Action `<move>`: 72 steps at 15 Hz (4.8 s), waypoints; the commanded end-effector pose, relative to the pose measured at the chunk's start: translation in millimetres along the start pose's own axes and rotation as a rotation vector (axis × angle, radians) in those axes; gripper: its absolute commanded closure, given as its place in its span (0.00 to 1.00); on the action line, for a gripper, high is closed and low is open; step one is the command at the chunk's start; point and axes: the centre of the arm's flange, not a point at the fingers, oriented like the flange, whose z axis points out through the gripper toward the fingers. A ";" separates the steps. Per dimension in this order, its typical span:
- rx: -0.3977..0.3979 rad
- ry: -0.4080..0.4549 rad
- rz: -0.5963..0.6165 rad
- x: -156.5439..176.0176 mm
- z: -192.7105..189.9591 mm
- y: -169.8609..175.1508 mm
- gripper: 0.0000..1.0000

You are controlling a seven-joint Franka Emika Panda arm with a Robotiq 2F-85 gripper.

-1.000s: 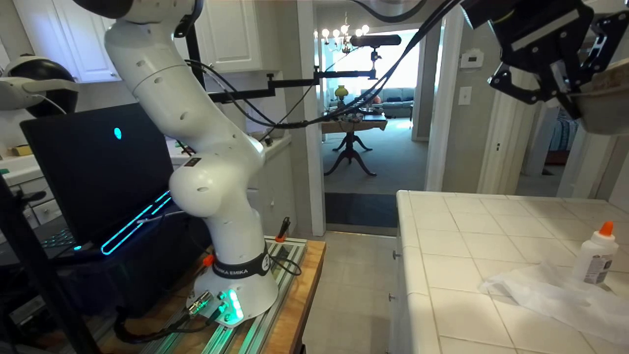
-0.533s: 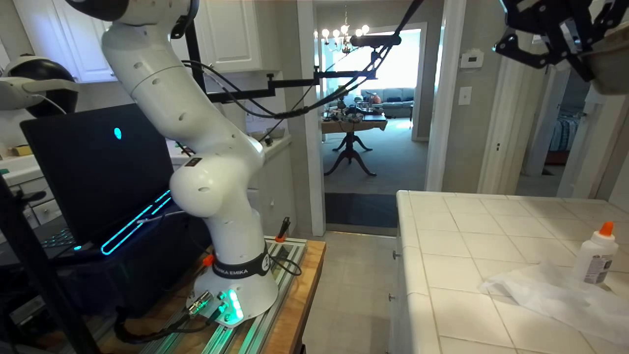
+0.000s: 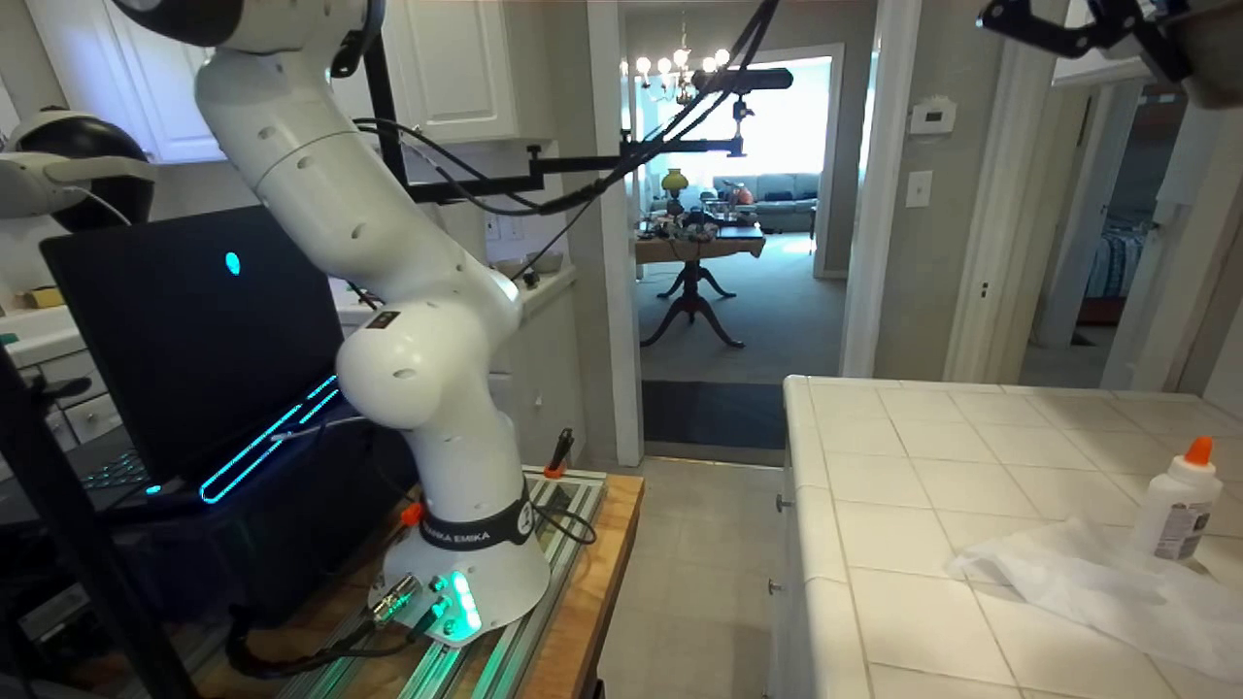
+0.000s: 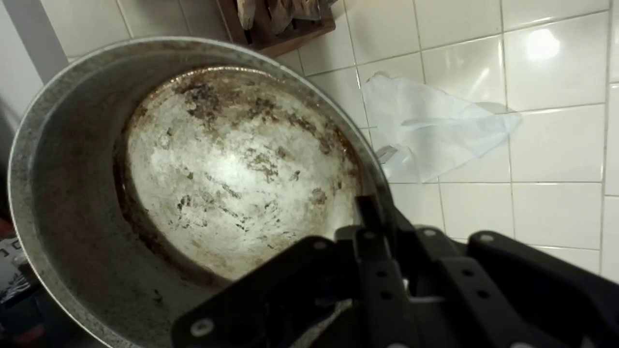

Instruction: Pick up the pan, and then place it in the open cabinet

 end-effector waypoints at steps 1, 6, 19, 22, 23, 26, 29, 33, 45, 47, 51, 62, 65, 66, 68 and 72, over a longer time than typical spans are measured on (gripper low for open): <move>0.025 0.014 0.006 1.5 -18.9 27.8 0.99; 0.066 0.009 0.015 6.6 -29.1 53.1 0.99; 0.126 -0.019 0.109 -18.5 -20.2 94.5 0.99; 0.145 -0.013 0.126 -21.0 -19.1 108.3 0.99; 0.160 -0.008 0.129 -20.9 -17.7 113.9 0.99; 0.195 0.005 0.140 -18.3 -13.8 125.6 0.99; 0.220 -0.003 0.143 -15.0 -8.7 138.1 0.99; 0.244 -0.032 0.144 -14.1 -6.6 152.9 0.99; 0.313 -0.077 0.137 -11.8 -0.6 187.7 0.99; 0.325 -0.081 0.131 -9.7 6.2 191.6 0.99; 0.317 -0.094 0.128 -6.5 19.6 197.1 0.92; 0.261 -0.106 0.126 -0.4 27.7 212.4 0.23; 0.231 -0.105 0.118 1.3 25.4 213.2 0.01; 0.223 -0.104 0.113 1.7 25.2 213.7 0.00; 0.200 -0.108 0.104 0.9 26.4 214.2 0.00; 0.147 -0.118 0.070 -2.4 34.2 218.9 0.00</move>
